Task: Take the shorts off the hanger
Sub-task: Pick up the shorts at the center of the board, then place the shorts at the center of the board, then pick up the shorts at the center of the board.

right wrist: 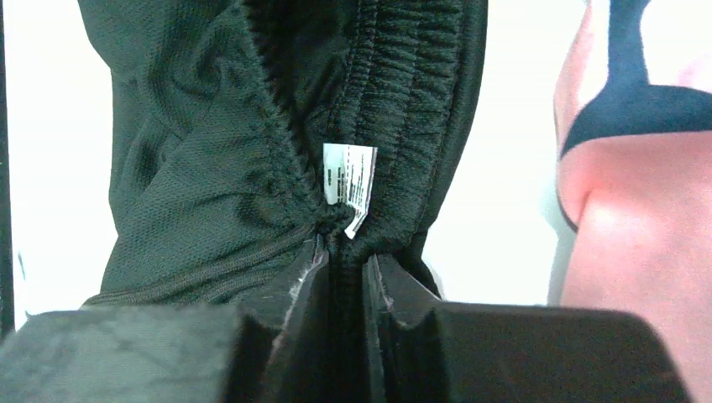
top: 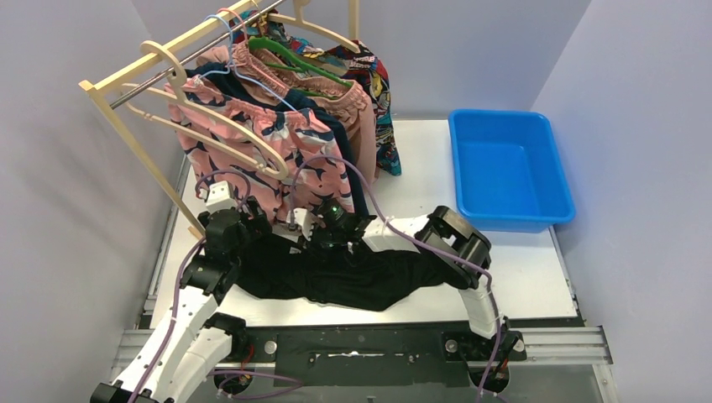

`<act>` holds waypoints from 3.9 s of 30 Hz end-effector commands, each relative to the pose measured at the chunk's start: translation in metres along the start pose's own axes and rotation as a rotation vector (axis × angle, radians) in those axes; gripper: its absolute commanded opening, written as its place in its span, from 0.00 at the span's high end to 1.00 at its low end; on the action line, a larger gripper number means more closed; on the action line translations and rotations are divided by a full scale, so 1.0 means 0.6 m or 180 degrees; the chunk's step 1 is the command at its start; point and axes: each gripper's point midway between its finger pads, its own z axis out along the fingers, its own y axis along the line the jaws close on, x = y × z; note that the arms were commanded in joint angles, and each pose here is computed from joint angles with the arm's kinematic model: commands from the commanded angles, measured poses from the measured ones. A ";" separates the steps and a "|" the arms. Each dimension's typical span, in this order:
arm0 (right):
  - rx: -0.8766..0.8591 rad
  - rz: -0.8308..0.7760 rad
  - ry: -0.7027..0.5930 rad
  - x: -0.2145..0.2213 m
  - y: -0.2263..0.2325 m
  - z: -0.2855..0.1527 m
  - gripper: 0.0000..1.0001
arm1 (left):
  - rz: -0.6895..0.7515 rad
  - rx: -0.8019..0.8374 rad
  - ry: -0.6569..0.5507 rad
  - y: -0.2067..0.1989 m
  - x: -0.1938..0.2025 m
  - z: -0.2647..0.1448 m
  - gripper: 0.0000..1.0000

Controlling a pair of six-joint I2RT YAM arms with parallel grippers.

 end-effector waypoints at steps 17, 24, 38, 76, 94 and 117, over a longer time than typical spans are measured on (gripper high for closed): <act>0.1664 -0.0134 -0.1050 -0.055 0.078 -0.263 1.00 | -0.0080 0.0023 -0.0197 -0.003 -0.032 0.001 0.19; 0.2497 0.0230 -0.1794 -0.084 0.073 -0.451 1.00 | -0.0082 0.0078 -0.0175 -0.007 -0.030 0.002 0.19; 0.3692 0.1247 -0.2170 -0.058 0.051 -0.649 1.00 | -0.0076 0.0118 -0.0127 -0.011 -0.025 0.007 0.19; 0.3322 0.3450 0.1594 0.376 0.046 -0.283 0.57 | -0.0036 0.0277 -0.0048 -0.025 -0.015 0.010 0.20; 0.4339 0.2503 -0.0267 0.107 -0.047 -0.480 1.00 | -0.0012 0.0234 -0.0031 -0.022 -0.013 0.013 0.20; 0.4962 0.2055 -0.1771 -0.098 -0.147 -0.825 1.00 | -0.0022 0.0251 -0.0027 -0.022 -0.013 0.013 0.20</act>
